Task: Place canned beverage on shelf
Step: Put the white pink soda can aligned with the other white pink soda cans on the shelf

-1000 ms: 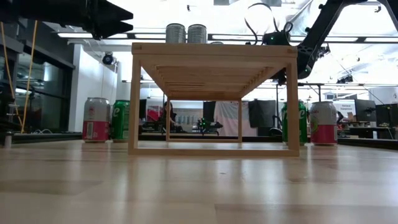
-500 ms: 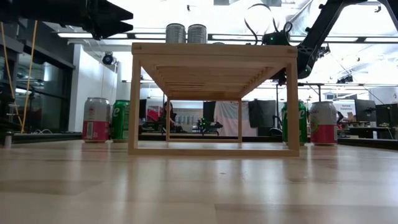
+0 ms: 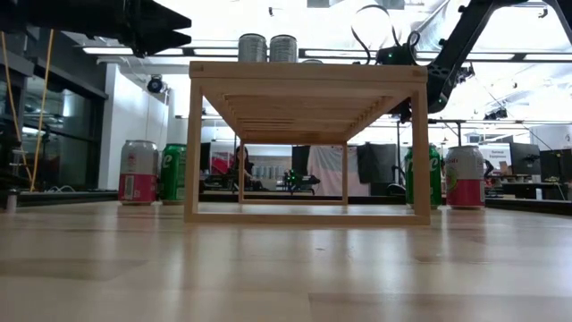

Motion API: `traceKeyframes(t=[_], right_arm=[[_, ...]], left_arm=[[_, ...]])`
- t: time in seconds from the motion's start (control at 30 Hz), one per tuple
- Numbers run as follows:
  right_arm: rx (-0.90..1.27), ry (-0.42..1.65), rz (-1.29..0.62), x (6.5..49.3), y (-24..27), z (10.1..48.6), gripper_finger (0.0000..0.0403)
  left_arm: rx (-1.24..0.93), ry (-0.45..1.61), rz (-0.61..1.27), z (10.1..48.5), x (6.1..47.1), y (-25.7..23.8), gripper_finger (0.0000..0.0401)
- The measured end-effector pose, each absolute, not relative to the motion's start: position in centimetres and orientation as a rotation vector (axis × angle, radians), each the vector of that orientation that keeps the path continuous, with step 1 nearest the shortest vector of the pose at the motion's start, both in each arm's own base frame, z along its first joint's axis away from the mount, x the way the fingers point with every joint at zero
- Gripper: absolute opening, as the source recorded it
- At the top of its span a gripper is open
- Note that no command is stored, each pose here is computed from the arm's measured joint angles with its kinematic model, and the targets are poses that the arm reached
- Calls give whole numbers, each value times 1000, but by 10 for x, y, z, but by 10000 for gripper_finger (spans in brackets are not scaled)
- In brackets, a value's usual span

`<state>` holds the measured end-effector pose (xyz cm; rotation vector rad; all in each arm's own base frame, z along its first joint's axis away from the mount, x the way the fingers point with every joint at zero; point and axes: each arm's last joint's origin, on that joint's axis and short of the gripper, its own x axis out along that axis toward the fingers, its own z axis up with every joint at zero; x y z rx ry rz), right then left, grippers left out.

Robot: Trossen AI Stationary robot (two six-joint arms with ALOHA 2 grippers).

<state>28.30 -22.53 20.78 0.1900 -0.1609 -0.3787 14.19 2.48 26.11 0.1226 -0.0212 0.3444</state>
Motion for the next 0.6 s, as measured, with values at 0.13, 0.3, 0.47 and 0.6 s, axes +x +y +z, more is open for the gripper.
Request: traceKeyframes(t=[0.13, 0.3, 0.47, 0.6], right_arm=[[173, -156, -378, 283, -225, 208, 293], [171, -148, -381, 283, -225, 207, 293], [176, -135, -386, 283, -225, 205, 293], [180, -124, -387, 283, -225, 204, 293]], left_arm=[[123, -17, 344, 261, 142, 25, 305], [122, -17, 344, 261, 142, 25, 305], [122, -17, 344, 261, 142, 25, 305], [123, -16, 344, 261, 142, 25, 305]])
